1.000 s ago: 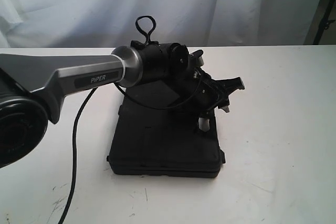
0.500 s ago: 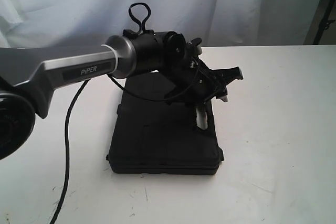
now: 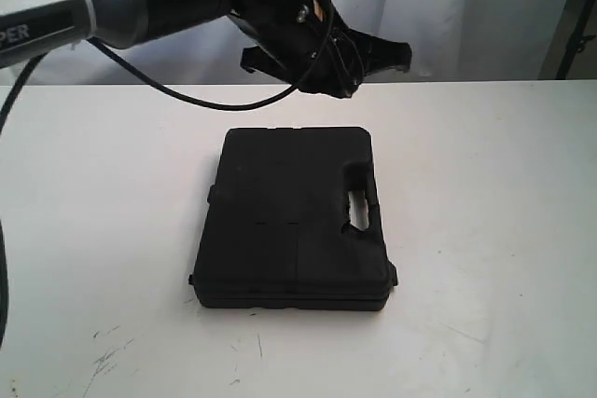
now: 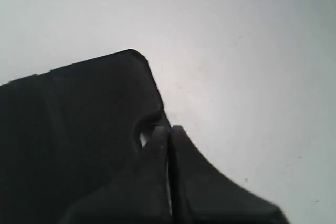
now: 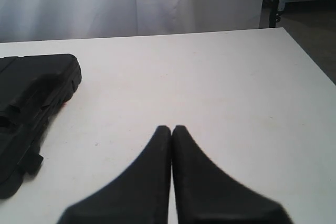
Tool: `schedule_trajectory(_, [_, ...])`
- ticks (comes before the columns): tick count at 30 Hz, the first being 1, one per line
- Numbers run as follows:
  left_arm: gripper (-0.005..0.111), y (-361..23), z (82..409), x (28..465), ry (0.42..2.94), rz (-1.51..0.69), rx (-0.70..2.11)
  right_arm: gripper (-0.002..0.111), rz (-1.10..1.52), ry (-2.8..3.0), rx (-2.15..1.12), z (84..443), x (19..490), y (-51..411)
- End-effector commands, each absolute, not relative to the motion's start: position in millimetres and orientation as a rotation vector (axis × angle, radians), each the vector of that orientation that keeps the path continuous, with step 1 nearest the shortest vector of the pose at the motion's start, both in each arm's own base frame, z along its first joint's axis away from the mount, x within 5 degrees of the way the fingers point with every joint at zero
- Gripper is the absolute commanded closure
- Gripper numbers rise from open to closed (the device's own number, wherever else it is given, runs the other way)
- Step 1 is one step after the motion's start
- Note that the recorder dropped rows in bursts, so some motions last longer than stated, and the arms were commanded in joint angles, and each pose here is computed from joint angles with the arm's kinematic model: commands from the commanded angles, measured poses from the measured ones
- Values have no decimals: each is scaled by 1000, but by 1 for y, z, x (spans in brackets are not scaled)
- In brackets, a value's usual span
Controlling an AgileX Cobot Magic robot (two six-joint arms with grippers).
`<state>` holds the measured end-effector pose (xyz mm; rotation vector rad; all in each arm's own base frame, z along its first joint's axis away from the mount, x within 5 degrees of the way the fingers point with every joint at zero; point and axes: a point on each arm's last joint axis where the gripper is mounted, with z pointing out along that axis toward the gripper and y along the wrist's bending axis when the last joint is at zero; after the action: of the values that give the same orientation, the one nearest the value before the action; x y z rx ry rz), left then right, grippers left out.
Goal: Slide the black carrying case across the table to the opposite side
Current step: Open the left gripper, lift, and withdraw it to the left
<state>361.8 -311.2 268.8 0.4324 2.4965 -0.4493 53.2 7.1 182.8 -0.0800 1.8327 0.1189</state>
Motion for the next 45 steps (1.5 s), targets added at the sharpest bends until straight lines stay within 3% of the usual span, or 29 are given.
schedule_trajectory(1, [107, -296, 280, 356, 2468, -326, 495, 108, 115, 1828, -78, 182, 53, 7])
schedule_trajectory(17, [107, -239, 303, 289, 2248, -410, 513, 108, 115, 1828, -78, 182, 53, 7])
schedule_trajectory(32, [107, -179, 285, 220, 2315, -358, 548, 108, 115, 1828, -78, 182, 53, 7])
schedule_trajectory(45, [107, -165, 282, 214, 2340, -198, 638, 108, 115, 1828, -78, 182, 53, 7])
